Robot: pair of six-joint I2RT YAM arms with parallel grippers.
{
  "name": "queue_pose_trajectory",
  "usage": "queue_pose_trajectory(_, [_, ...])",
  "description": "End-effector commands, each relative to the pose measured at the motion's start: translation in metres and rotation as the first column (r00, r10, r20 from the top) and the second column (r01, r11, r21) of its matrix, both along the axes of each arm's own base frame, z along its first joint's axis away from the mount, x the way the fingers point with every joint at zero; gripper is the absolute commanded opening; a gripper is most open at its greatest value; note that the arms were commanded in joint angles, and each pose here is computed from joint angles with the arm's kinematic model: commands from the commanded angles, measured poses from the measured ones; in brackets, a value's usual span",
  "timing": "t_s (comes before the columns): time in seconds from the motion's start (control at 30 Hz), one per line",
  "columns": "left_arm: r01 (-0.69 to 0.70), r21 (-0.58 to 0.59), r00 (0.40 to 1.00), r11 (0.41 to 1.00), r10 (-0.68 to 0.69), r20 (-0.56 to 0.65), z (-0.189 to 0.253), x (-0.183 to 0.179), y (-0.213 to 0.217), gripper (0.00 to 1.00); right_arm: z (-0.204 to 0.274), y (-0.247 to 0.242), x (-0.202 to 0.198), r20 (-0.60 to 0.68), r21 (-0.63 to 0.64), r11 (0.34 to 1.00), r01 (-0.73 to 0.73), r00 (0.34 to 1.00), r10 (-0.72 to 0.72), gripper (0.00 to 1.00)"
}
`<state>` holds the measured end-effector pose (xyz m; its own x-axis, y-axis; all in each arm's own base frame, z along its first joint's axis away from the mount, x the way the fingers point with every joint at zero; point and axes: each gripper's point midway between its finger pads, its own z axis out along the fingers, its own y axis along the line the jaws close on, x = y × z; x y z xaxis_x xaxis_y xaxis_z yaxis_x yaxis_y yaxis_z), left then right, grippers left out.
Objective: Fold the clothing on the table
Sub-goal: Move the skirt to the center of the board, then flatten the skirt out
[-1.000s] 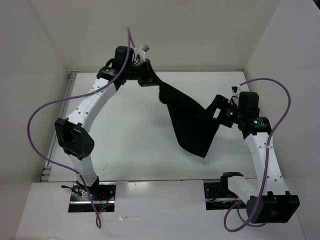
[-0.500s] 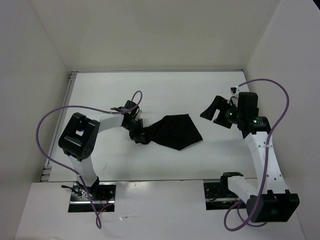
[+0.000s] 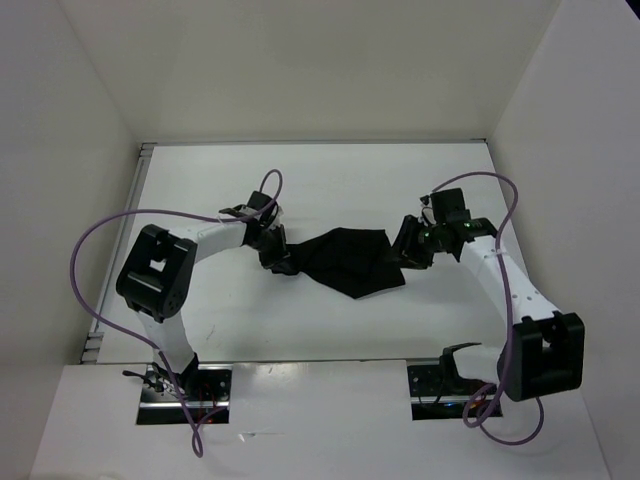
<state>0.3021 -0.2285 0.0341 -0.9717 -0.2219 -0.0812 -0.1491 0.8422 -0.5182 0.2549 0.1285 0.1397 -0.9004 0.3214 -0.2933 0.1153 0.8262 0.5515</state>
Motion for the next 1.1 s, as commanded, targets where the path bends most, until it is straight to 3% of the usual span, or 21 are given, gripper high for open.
queue_pose_trajectory(0.0, [-0.015, -0.013, 0.999, 1.0, 0.016, 0.048, 0.013, 0.012, 0.004, 0.0, -0.013, 0.007, 0.011, -0.019, 0.026, 1.0, 0.016, 1.0, -0.016, 0.46])
queue_pose_trajectory(0.2, [-0.024, -0.013, 0.999, 1.0, 0.025, 0.048, 0.014, 0.012, 0.008, 0.0, -0.03, 0.012, 0.017, -0.035, 0.009, 0.999, 0.045, 0.998, -0.045, 0.46])
queue_pose_trajectory(0.37, [-0.016, -0.015, 0.998, 1.0, 0.017, 0.061, 0.017, 0.012, 0.008, 0.0, -0.058, 0.024, 0.015, -0.131, 0.051, 0.997, 0.053, 0.99, -0.046, 0.47])
queue_pose_trajectory(1.07, [-0.013, -0.019, 0.999, 1.0, 0.013, 0.049, 0.012, 0.01, 0.008, 0.0, -0.086, 0.043, 0.051, -0.13, 0.064, 0.995, 0.082, 0.989, -0.073, 0.47])
